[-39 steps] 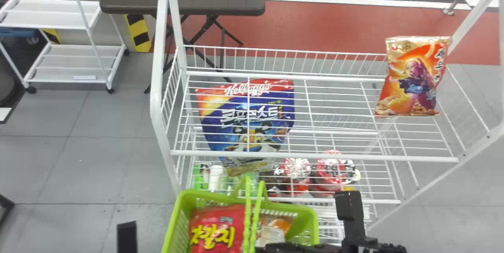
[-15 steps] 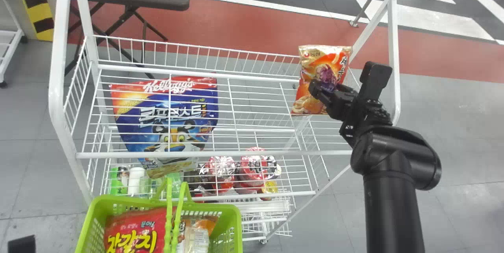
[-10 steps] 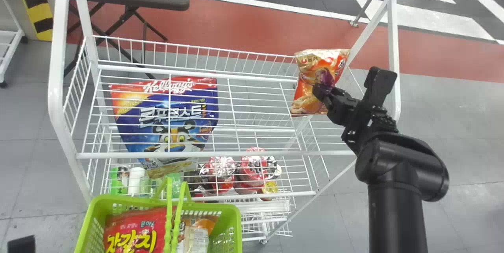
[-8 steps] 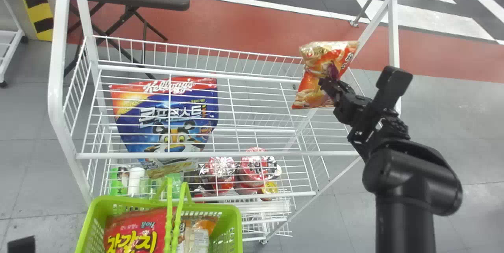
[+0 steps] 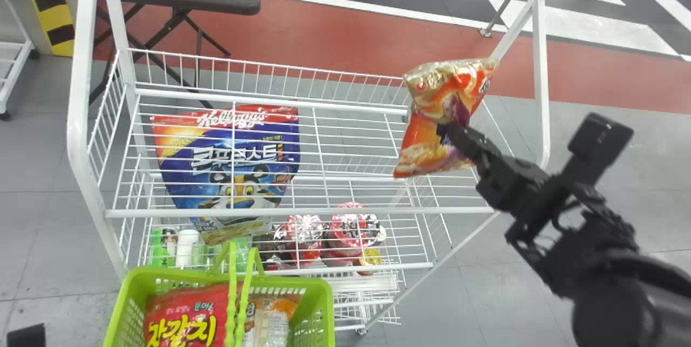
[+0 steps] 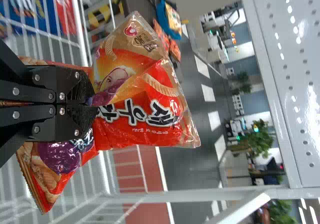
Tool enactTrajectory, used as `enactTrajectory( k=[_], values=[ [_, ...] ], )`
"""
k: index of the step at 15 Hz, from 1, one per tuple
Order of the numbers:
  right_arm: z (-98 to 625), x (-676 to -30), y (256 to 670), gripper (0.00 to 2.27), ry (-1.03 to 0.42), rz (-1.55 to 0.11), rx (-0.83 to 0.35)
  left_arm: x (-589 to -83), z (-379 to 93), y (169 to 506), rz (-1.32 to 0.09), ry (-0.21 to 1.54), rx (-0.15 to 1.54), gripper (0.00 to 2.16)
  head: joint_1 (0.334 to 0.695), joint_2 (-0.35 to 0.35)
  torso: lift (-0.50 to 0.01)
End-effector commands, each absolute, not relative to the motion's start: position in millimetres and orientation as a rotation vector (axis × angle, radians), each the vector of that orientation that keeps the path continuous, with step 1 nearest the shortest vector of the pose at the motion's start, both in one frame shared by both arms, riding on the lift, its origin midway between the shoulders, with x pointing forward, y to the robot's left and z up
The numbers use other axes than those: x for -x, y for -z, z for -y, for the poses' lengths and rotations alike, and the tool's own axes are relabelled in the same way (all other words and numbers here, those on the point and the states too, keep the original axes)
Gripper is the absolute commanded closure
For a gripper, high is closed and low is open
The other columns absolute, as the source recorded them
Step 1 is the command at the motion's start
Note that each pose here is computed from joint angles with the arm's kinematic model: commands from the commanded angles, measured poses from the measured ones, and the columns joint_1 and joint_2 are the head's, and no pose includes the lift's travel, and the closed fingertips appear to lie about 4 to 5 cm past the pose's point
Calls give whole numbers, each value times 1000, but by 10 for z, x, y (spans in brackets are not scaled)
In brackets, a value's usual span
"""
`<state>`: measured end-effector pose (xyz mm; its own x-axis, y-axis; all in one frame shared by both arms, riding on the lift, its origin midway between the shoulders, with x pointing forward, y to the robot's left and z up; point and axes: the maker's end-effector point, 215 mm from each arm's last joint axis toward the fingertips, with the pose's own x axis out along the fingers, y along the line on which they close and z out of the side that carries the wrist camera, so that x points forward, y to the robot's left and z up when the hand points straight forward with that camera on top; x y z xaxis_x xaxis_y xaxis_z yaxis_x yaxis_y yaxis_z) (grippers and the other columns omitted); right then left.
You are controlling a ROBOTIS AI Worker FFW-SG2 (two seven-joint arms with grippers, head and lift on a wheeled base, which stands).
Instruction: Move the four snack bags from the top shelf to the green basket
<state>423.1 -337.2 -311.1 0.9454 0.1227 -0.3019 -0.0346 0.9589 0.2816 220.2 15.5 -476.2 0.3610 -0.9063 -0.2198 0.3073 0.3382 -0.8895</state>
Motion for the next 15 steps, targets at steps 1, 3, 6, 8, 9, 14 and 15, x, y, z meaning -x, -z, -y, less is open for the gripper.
enactTrajectory(
  k=[1,3,6,8,9,14,15],
  values=[
    [3027,-3777,3341,2243,-150,-425,-349,-2203,-178,4753,-835,920,868,1730,695,-350,0],
    [2636,-3388,3762,2243,-237,-603,-458,-2199,-156,4735,-831,924,874,1730,695,-350,0],
    [2302,-3003,4307,2243,-286,-747,-545,-2164,-127,4712,-831,928,877,1730,695,-350,0],
    [2064,-2774,4679,2243,-307,-835,-611,-2156,-119,4708,-832,930,877,1730,695,-350,0],
    [1941,-2653,4856,2243,-327,-875,-659,-2150,-106,4704,-832,933,878,1730,695,-350,0],
    [1501,-2307,5337,2243,-372,-969,-824,-2122,-96,4721,-839,933,880,1730,695,-350,0],
    [1423,-2236,5414,2243,-378,-983,-831,-2116,-92,4722,-840,933,883,1730,695,-350,0]
  ],
)
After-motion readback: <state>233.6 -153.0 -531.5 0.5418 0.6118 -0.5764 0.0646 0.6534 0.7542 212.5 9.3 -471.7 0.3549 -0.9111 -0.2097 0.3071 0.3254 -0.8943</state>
